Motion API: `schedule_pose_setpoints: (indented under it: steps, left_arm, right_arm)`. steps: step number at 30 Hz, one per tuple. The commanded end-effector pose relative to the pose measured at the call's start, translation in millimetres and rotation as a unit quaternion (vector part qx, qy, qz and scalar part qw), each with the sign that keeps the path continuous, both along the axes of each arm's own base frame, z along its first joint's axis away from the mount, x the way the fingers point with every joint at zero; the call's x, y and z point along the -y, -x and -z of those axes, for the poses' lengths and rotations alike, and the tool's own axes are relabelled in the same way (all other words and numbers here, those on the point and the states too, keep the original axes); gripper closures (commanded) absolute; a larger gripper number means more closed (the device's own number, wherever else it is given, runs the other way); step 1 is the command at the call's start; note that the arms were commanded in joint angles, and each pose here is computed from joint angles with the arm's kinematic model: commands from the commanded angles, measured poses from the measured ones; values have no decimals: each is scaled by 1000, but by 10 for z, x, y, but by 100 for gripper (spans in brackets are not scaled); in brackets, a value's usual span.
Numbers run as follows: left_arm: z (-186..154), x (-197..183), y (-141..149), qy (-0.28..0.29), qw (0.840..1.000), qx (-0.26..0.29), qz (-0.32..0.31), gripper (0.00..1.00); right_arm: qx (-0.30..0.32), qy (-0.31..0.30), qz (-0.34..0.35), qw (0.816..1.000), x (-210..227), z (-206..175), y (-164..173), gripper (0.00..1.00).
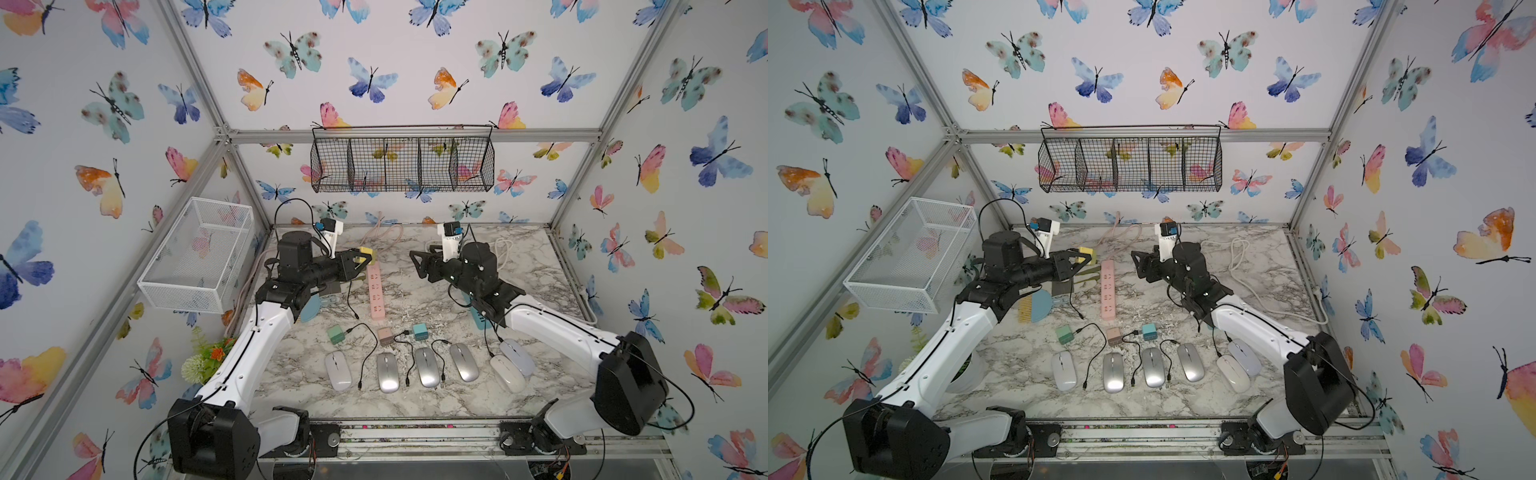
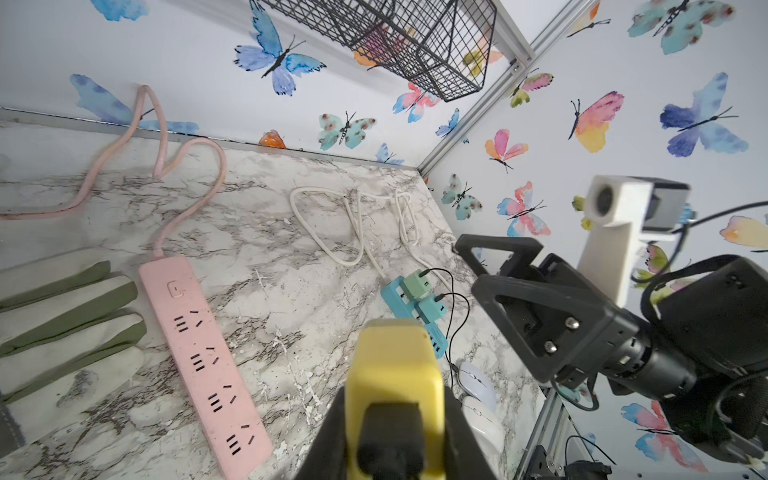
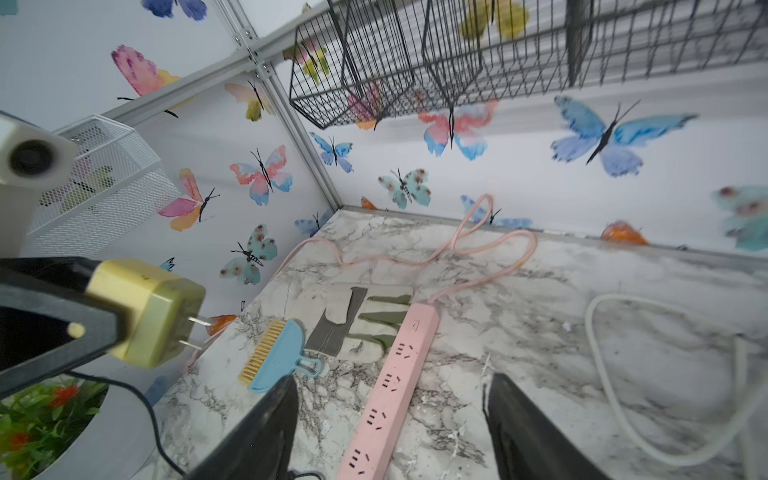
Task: Unplug the wireless mouse
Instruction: Remove the power cord from the plug.
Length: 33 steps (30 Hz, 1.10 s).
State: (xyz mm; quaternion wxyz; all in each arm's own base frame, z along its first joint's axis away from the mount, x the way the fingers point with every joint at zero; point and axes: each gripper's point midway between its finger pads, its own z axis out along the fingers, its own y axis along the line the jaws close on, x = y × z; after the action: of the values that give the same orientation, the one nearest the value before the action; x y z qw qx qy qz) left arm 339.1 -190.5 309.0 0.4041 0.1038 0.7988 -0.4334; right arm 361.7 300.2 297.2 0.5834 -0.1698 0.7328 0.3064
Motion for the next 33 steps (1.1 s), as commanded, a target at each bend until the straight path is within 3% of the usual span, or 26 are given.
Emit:
schedule_pose_setpoints:
  steps: [1, 4, 7, 11, 16, 33]
  left_arm:
    - [-228, 231, 146, 11, 997, 43, 63, 100]
    - [-230, 374, 239, 13, 994, 45, 98, 100]
    - [-235, 515, 331, 10, 990, 53, 127, 100]
    - [-222, 672, 393, 10, 987, 51, 152, 100]
    - [-218, 770, 422, 14, 985, 49, 165, 100]
    - [-154, 891, 499, 18, 980, 40, 194, 100]
  right_arm:
    - [103, 41, 39, 993, 255, -61, 74, 25]
    - [149, 116, -9, 982, 227, -161, 252, 22]
    - [180, 216, -156, 947, 4, -48, 614, 24]
    - [242, 244, -192, 919, -21, -150, 775, 31]
    - [279, 269, -200, 900, -199, -247, 852, 35]
    - [307, 260, -185, 897, -576, -338, 718, 37]
